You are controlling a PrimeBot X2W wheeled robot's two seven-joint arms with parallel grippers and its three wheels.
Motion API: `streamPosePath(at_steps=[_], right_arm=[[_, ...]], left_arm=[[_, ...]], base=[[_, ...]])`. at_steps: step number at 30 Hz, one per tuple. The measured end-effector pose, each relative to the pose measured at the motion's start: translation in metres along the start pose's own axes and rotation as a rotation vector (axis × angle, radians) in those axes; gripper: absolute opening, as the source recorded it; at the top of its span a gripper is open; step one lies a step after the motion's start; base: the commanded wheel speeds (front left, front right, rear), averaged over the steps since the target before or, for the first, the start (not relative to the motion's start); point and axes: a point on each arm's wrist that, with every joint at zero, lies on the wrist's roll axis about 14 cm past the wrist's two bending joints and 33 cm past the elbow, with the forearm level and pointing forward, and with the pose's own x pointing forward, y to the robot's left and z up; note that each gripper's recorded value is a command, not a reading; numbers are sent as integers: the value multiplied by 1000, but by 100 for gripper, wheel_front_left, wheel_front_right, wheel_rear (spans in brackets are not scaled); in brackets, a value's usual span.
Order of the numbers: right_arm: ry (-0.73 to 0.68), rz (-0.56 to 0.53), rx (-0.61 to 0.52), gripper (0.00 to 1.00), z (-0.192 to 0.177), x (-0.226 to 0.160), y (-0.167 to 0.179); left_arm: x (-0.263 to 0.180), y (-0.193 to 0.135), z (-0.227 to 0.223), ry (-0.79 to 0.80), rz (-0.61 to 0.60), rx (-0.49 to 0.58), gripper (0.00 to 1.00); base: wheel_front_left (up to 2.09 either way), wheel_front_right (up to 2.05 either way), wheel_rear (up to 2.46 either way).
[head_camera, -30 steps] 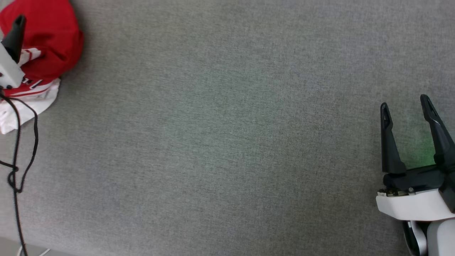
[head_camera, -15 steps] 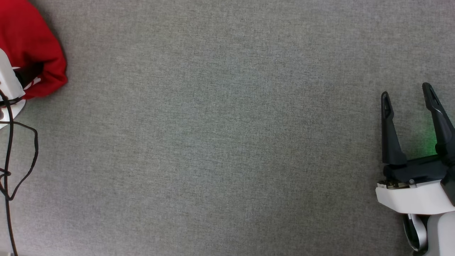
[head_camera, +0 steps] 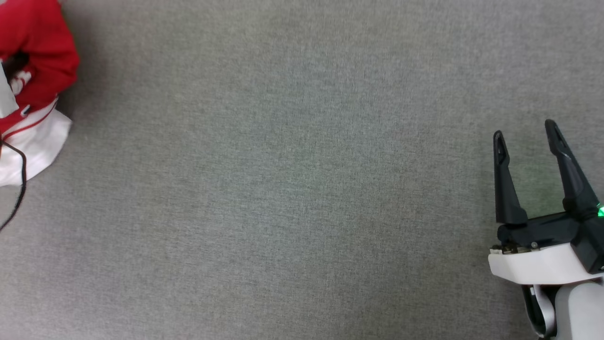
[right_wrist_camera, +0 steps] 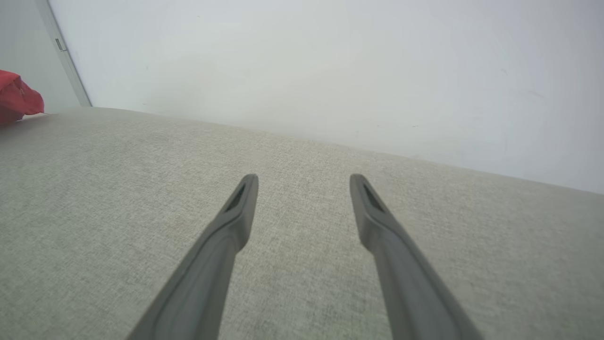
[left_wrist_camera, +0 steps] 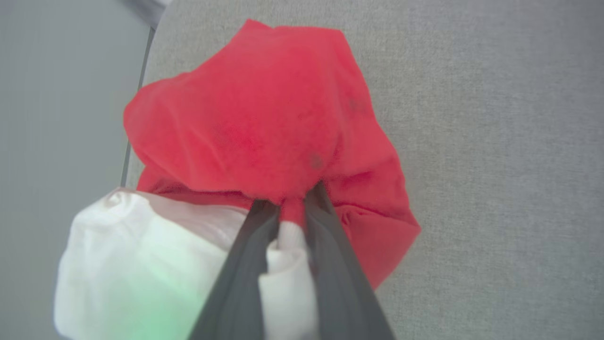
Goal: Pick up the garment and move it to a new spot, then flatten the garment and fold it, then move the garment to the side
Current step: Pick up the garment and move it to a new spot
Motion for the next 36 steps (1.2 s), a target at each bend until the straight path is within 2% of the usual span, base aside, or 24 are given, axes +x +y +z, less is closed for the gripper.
streamPosePath(at_steps=[6, 10, 16, 17, 19, 25, 28, 32, 36], right_arm=[[-41, -8, 7, 100, 25, -9, 4], [-70, -26, 0, 100, 42, -16, 1], [-81, -81, -1, 100, 53, -32, -16], [-84, -108, 3, 100, 56, -38, -24], [-85, -135, 2, 100, 59, -45, -32], [-77, -217, -7, 100, 62, -64, -57], [-68, -252, -13, 100, 62, -74, -67], [-54, -295, -21, 100, 61, -84, -79], [-44, -313, -21, 100, 58, -88, -85]], left_arm=[[-45, -24, 54, -181, -46, 161, 0], [-68, -66, 90, -295, -127, 264, 0], [-82, -165, 114, -401, -325, 416, 0], [-83, -201, 112, -413, -396, 470, 0], [-86, -240, 109, -435, -480, 516, 0], [-96, -356, 69, -433, -754, 644, 0], [-104, -403, 37, -404, -889, 686, 0], [-102, -439, -31, -273, -1012, 770, 0], [-96, -446, -98, -122, -1066, 853, 0]], base=[[0, 0, 0], [0, 0, 0], [0, 0, 0], [0, 0, 0], [0, 0, 0], [0, 0, 0], [0, 0, 0], [0, 0, 0], [0, 0, 0]])
